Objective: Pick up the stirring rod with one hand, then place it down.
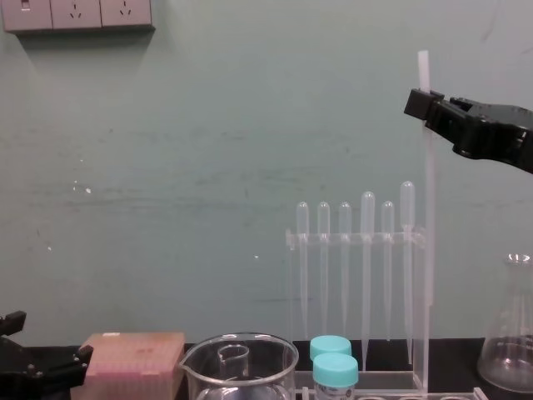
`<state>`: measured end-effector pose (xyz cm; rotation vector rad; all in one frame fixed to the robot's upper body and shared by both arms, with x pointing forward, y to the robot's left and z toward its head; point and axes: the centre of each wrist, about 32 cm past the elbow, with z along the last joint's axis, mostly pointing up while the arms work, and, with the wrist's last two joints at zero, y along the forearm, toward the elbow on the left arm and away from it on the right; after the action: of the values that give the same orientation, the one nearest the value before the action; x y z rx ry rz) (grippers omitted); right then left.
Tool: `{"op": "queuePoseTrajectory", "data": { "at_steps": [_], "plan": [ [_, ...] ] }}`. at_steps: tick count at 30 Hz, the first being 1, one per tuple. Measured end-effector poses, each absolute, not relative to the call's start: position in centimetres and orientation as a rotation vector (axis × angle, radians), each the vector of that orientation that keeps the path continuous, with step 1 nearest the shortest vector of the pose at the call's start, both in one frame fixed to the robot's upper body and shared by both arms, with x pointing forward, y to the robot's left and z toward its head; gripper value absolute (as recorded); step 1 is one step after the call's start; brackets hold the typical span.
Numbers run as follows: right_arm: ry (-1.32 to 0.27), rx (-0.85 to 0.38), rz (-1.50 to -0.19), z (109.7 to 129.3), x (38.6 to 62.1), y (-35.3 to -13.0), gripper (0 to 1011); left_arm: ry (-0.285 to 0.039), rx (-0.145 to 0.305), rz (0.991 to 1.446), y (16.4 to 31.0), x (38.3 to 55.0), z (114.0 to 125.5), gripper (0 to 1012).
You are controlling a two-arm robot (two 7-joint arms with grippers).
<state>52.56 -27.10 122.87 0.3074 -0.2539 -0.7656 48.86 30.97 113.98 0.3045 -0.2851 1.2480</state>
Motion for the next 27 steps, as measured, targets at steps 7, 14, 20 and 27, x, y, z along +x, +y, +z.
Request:
{"op": "queuePoseTrajectory", "data": {
  "at_steps": [7,14,20,27],
  "plan": [
    [-0.251,0.307,-0.766,122.79,52.56,-27.09,68,-0.285,0.304,1.248,30.97,48.86,113.98,1000],
    [-0.249,0.308,-0.767,122.76,52.55,-27.08,68,-0.285,0.304,1.248,30.97,48.86,113.98,1000],
    [-0.247,0.307,-0.767,122.73,52.52,-27.10,68,-0.285,0.304,1.248,30.97,48.86,113.98,1000],
    [-0.247,0.305,-0.765,122.73,52.44,-27.11,68,-0.285,0.304,1.248,30.97,48.86,113.98,1000]
  ]
}}
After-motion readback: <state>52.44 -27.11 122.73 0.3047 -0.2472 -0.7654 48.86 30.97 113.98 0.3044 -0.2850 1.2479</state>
